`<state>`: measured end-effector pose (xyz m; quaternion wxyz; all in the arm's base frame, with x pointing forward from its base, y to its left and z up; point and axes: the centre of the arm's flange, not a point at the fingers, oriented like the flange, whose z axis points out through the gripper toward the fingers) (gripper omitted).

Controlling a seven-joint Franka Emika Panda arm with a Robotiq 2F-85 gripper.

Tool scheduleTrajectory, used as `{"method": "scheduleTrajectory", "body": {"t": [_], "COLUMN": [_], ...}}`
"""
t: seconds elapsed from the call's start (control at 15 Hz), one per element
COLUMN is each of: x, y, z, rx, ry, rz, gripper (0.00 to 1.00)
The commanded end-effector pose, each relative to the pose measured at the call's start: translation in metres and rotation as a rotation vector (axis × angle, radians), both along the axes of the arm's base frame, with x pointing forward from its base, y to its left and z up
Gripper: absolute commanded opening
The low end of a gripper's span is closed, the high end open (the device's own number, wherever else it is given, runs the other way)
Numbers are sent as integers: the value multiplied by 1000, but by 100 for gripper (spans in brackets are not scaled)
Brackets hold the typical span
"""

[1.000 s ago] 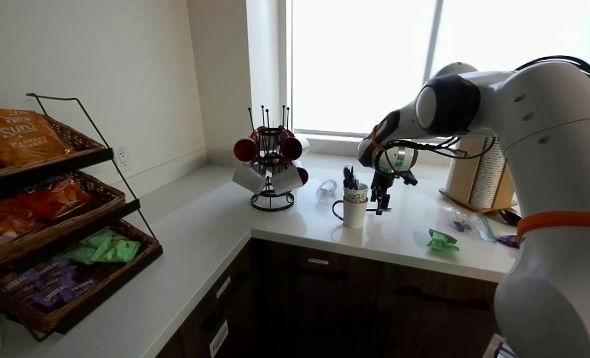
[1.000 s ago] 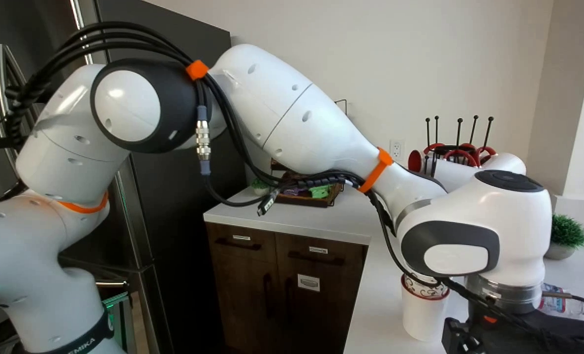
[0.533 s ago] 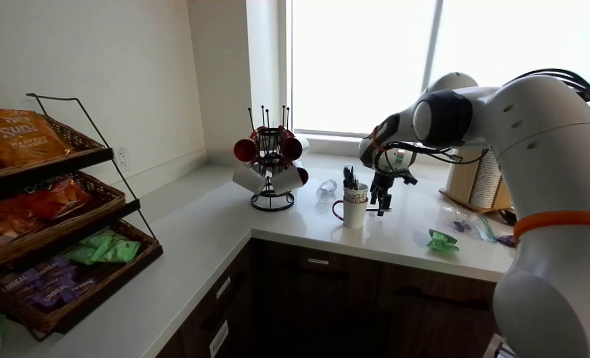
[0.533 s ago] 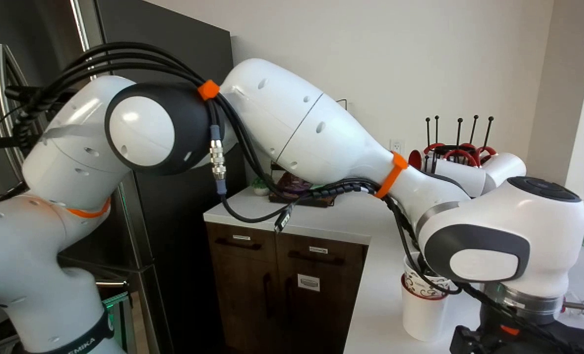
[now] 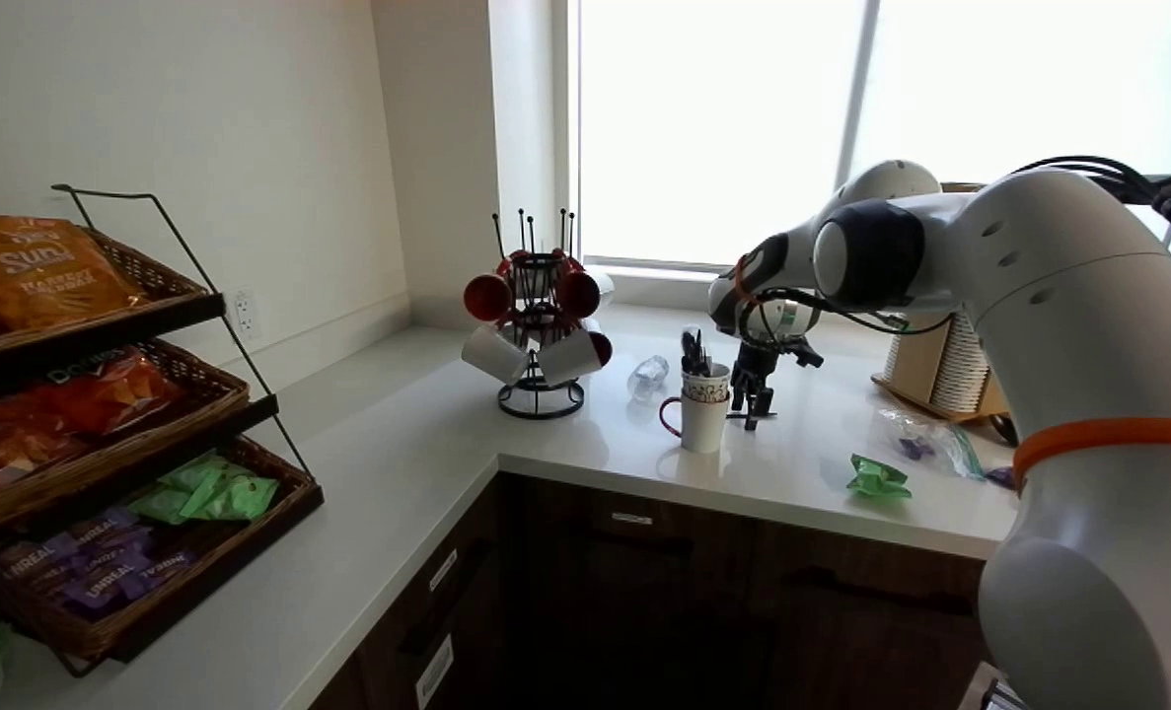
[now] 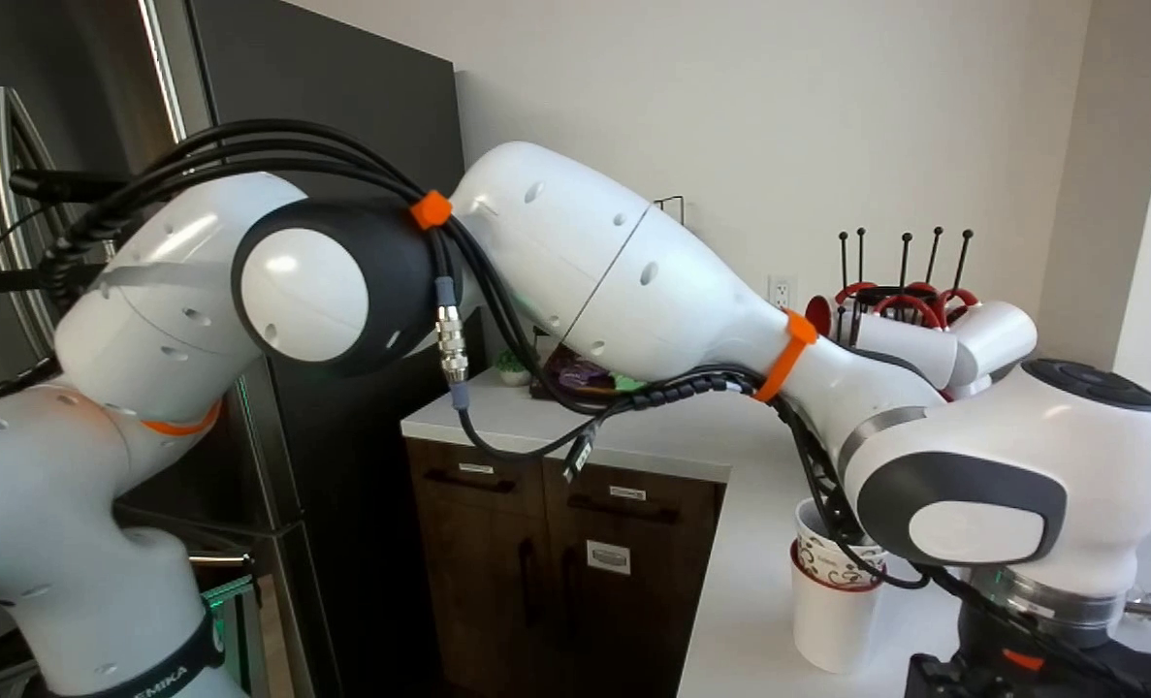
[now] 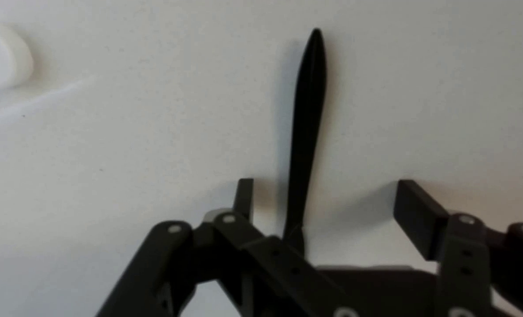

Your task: Put the pen inside the cup

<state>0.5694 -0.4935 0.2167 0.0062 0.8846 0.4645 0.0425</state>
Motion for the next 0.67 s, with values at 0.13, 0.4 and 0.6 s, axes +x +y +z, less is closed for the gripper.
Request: {"method": "scheduleTrajectory", "body": {"t": [0.13,0.4,0.6], "x": [7,4,4], "y": [-9,-10,-11], "z": [-1,0,3], "rx": [12,18,12], "ry": [19,56,58], "rz": [49,67,65], "gripper": [40,9,0]}}
